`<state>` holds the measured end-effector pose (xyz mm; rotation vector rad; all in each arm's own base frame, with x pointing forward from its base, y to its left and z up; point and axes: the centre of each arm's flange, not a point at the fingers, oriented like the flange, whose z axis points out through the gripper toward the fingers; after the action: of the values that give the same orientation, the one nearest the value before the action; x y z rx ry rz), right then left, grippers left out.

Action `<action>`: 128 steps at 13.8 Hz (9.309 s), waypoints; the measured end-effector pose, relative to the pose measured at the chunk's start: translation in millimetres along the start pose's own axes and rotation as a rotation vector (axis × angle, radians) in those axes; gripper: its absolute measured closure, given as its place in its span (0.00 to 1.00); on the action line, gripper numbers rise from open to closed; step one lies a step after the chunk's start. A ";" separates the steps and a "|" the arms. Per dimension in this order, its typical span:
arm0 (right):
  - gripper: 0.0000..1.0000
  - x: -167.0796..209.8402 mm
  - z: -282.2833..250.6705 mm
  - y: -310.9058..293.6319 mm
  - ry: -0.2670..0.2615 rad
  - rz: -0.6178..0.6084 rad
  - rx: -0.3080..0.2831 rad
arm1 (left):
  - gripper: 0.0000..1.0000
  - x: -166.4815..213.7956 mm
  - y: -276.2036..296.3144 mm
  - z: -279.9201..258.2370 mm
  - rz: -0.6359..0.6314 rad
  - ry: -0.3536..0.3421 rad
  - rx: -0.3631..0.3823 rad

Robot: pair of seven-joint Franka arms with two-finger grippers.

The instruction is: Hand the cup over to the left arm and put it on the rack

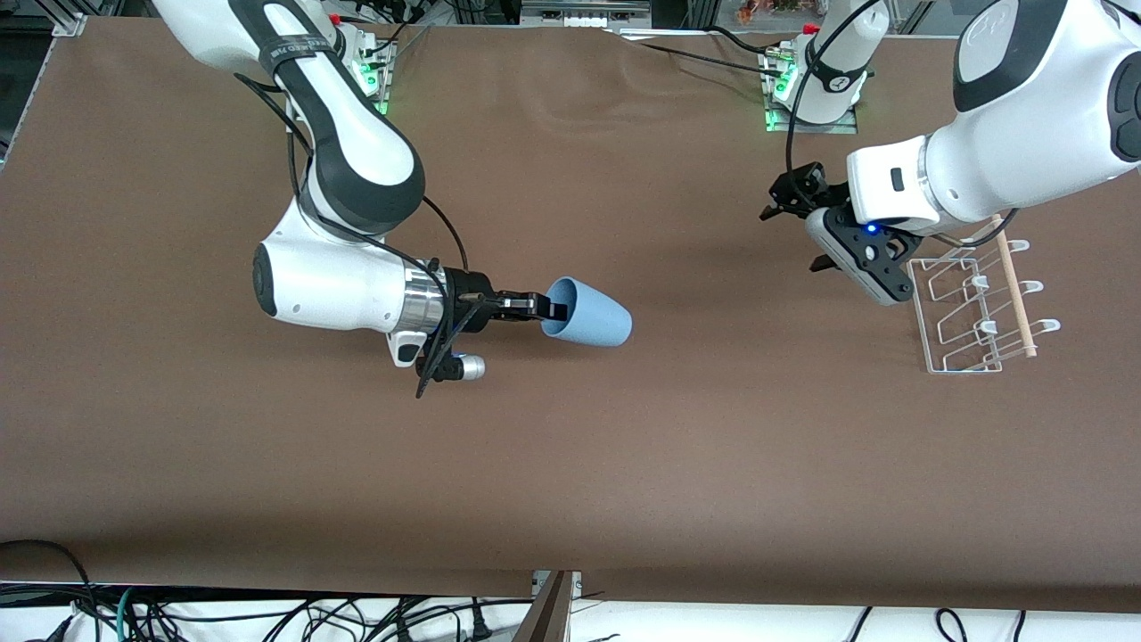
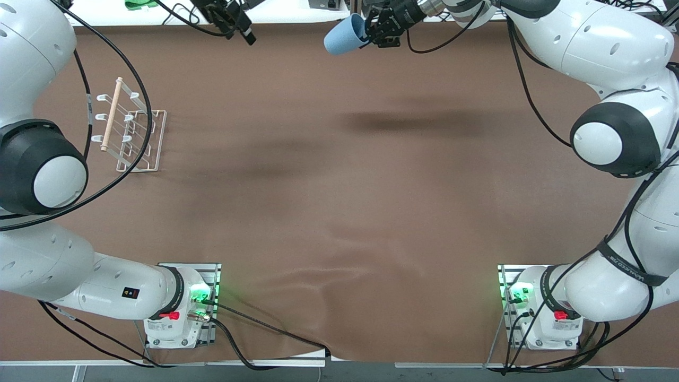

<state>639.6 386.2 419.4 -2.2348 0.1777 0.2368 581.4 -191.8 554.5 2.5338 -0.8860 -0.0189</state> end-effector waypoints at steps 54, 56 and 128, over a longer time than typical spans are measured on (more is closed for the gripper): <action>0.00 35.4 -146.6 51.2 -0.019 -0.160 -0.282 | 0.22 4.2 -61.8 77.4 0.783 -0.292 0.029; 0.00 37.4 -164.3 71.7 -0.043 -0.218 -0.405 | 0.22 -8.8 -70.5 64.0 0.742 -0.433 0.095; 0.00 -84.0 -406.6 96.1 0.111 -0.206 -0.965 | 0.00 -100.6 -83.3 -62.3 -0.649 0.026 0.456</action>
<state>582.1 12.3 615.8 -3.2000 -0.1505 0.0840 560.4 -48.8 561.9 3.1281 -0.0143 0.0157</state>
